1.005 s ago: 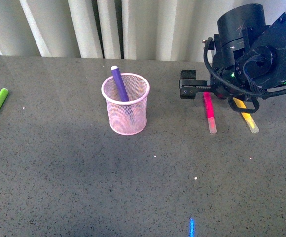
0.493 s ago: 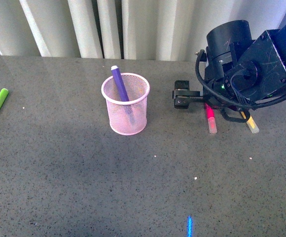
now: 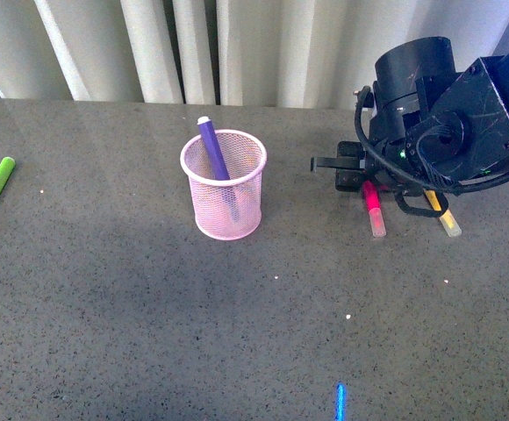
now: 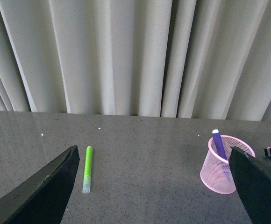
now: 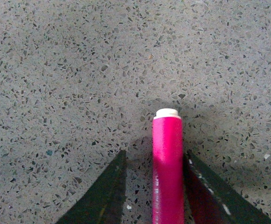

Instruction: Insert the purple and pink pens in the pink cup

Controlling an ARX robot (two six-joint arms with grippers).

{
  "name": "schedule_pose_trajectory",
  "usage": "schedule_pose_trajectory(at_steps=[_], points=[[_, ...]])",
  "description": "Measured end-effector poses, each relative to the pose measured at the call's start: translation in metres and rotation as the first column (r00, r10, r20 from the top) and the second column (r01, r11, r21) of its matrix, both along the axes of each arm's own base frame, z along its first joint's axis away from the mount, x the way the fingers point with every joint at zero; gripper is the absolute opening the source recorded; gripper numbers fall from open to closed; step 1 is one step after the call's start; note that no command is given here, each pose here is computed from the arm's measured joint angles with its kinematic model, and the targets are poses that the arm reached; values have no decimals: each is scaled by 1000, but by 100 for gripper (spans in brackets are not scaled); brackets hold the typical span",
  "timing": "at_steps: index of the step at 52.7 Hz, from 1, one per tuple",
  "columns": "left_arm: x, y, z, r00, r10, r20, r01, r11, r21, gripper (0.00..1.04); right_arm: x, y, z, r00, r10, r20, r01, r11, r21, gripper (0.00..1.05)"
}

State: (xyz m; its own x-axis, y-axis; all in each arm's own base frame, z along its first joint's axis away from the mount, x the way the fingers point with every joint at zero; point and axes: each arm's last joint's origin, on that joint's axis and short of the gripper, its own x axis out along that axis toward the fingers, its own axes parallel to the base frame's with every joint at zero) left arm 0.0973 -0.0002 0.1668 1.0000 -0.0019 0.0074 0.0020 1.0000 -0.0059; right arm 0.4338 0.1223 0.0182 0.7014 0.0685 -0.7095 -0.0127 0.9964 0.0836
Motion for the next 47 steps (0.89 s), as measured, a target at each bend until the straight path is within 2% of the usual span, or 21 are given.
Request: schedule_pose_trajectory(at_steps=[5,7,13,17,24,30,36,43,47], points=[[0,0,0,1000,0,0,0,1000,0,98,-1,-3,-1,1000,-1,32,1,1000,2,17],[0,0,0,1000,0,0,0,1000,0,98,-2,-4,-1,999,3,51,-3,1000,-7,12],[0,0,0,1000,0,0,0,1000,0,98,-3,-8,3,989,-2,146,9,999,-45,11],[0,0,0,1000,0,0,0,1000,0,98,-4,-10,18,968,28,251,-13,998,-64,11],[0,0,0,1000,0,0,0,1000,0,98,-6,-3,53,900,120,419,-94,992,-84,11],[0,0,0,1000,0,0,0,1000,0,98,-17,19,81,803,252,540,-225,967,-116,11],[0,0,0,1000,0,0,0,1000,0,98,-28,47,98,711,365,601,-336,927,-166,11],[0,0,0,1000,0,0,0,1000,0,98,-42,76,103,646,433,628,-415,890,-187,11],[0,0,0,1000,0,0,0,1000,0,98,-47,88,104,627,452,635,-445,876,-184,11]])
